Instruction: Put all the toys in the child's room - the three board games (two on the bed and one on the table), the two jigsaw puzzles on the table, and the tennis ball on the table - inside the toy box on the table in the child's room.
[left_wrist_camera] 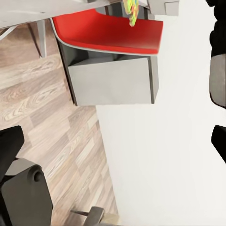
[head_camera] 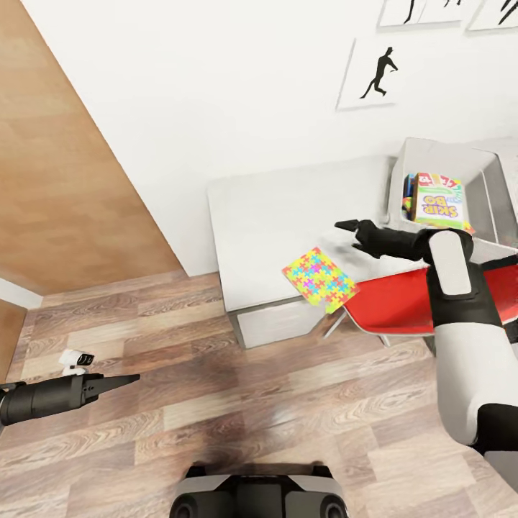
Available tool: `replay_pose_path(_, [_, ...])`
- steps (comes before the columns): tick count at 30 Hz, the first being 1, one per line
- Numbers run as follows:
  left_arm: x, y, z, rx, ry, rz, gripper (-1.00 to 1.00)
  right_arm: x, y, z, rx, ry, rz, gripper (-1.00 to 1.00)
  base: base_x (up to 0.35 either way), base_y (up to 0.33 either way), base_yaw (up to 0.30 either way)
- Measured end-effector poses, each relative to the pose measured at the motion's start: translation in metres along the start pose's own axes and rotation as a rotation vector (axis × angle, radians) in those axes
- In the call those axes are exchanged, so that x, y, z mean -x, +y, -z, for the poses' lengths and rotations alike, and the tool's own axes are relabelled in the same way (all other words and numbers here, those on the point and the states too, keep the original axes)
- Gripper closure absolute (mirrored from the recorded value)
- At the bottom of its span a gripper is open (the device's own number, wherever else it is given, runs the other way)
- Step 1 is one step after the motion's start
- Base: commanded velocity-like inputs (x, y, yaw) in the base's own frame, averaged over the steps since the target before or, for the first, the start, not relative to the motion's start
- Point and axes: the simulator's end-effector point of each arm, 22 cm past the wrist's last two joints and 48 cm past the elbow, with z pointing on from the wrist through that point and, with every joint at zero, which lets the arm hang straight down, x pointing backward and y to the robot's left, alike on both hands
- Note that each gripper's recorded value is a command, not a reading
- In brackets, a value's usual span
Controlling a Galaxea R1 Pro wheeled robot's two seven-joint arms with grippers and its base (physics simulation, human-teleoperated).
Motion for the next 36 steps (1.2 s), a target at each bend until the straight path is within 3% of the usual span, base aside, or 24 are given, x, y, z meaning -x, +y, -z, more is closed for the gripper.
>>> replay_pose_path(3, [0.001, -0.002, 0.001, -0.001, -0.002, -0.004, -1.00, -0.037, 0.017, 0.010, 0.192, 0.060, -0.033, -1.00, 0.000, 0.000, -0.095])
replay_pose_path(6, [0.002, -0.004, 0.001, -0.002, -0.003, -0.009, -1.00, -0.068, 0.030, 0.029, 0.313, 0.087, -0.031, -1.00, 0.000, 0.000, -0.094])
replay_pose_path(10, [0.003, -0.006, 0.002, -0.003, -0.005, -0.014, -1.00, -0.111, 0.033, 0.055, 0.385, 0.112, -0.029, -1.00, 0.000, 0.000, -0.115])
replay_pose_path(13, [0.003, -0.008, 0.002, -0.004, -0.006, -0.018, -1.00, -0.156, 0.022, 0.079, 0.407, 0.149, -0.059, -1.00, 0.000, 0.000, -0.128])
replay_pose_path(20, [0.005, -0.012, 0.003, -0.006, -0.010, -0.028, -1.00, -0.213, -0.028, 0.133, 0.416, 0.170, -0.201, -1.00, 0.000, 0.000, -0.133])
replay_pose_path(24, [0.007, -0.015, 0.005, -0.006, -0.012, -0.034, -1.00, -0.231, -0.045, 0.149, 0.404, 0.180, -0.247, -1.00, 0.000, 0.000, -0.137])
replay_pose_path(29, [0.008, -0.018, 0.006, -0.007, -0.016, -0.042, -1.00, -0.280, -0.078, 0.167, 0.321, 0.238, -0.313, -1.00, 0.000, 0.000, -0.138])
replay_pose_path(31, [0.009, -0.019, 0.006, -0.007, -0.017, -0.044, -1.00, -0.295, -0.091, 0.170, 0.279, 0.259, -0.321, -1.00, 0.000, 0.000, -0.139])
replay_pose_path(34, [0.009, -0.021, 0.007, -0.009, -0.019, -0.048, -1.00, -0.309, -0.121, 0.168, 0.189, 0.239, -0.290, -1.00, 0.000, 0.000, -0.140])
replay_pose_path(36, [0.009, -0.022, 0.007, -0.010, -0.019, -0.049, -1.00, -0.323, -0.153, 0.164, 0.103, 0.222, -0.260, -1.00, 0.000, 0.000, -0.140])
